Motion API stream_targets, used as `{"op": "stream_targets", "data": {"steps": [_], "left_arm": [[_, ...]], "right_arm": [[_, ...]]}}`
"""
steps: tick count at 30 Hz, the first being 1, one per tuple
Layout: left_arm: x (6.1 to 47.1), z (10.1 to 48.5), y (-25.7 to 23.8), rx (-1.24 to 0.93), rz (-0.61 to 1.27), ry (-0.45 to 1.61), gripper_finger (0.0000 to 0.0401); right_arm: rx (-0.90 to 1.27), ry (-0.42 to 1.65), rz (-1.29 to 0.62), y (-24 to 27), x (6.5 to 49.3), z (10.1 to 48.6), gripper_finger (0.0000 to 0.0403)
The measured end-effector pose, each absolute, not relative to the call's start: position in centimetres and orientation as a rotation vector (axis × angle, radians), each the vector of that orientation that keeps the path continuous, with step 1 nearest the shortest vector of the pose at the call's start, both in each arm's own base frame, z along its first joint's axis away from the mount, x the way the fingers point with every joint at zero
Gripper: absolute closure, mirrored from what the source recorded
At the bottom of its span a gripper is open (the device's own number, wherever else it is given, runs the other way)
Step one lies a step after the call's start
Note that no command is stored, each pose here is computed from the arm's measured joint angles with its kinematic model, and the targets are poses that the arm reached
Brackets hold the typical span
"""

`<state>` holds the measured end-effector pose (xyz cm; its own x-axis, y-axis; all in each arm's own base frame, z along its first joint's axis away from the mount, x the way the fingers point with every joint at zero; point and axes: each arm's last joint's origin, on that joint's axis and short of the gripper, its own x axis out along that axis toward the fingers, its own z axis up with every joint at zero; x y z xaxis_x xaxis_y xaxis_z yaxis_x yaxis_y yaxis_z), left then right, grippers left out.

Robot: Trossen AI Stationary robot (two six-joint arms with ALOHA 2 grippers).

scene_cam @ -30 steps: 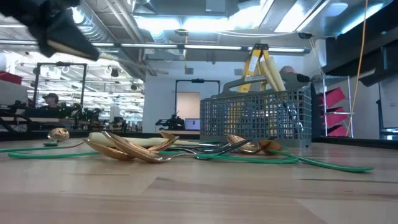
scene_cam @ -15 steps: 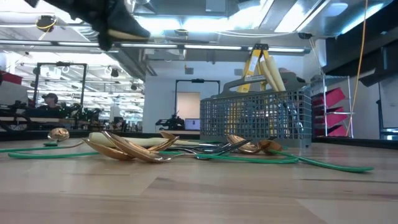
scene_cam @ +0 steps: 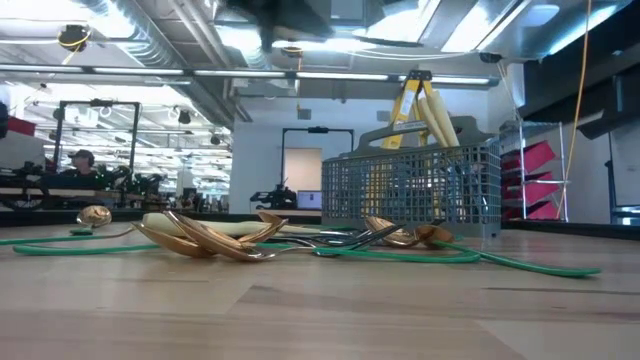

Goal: Sort silverware
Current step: Put the yellow knife into the gray organizer

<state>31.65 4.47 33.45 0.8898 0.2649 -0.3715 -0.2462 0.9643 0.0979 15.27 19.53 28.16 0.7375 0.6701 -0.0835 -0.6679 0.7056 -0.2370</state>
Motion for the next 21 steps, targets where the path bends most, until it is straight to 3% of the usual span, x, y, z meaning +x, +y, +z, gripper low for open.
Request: {"op": "stream_targets", "data": {"steps": [10, 21], "left_arm": [[39.6, 39.3, 8.7, 0.254, 0.208, 0.691, 0.0352], [43.3, 38.8, 8.7, 0.543, 0.191, 0.843, 0.0352]], "right_arm": [[-0.247, 0.238, 0.738, 19.2, 15.0, 26.0, 0.0306], [-0.364, 0.408, 0.701, 18.7, 14.6, 24.2, 0.0306]]}}
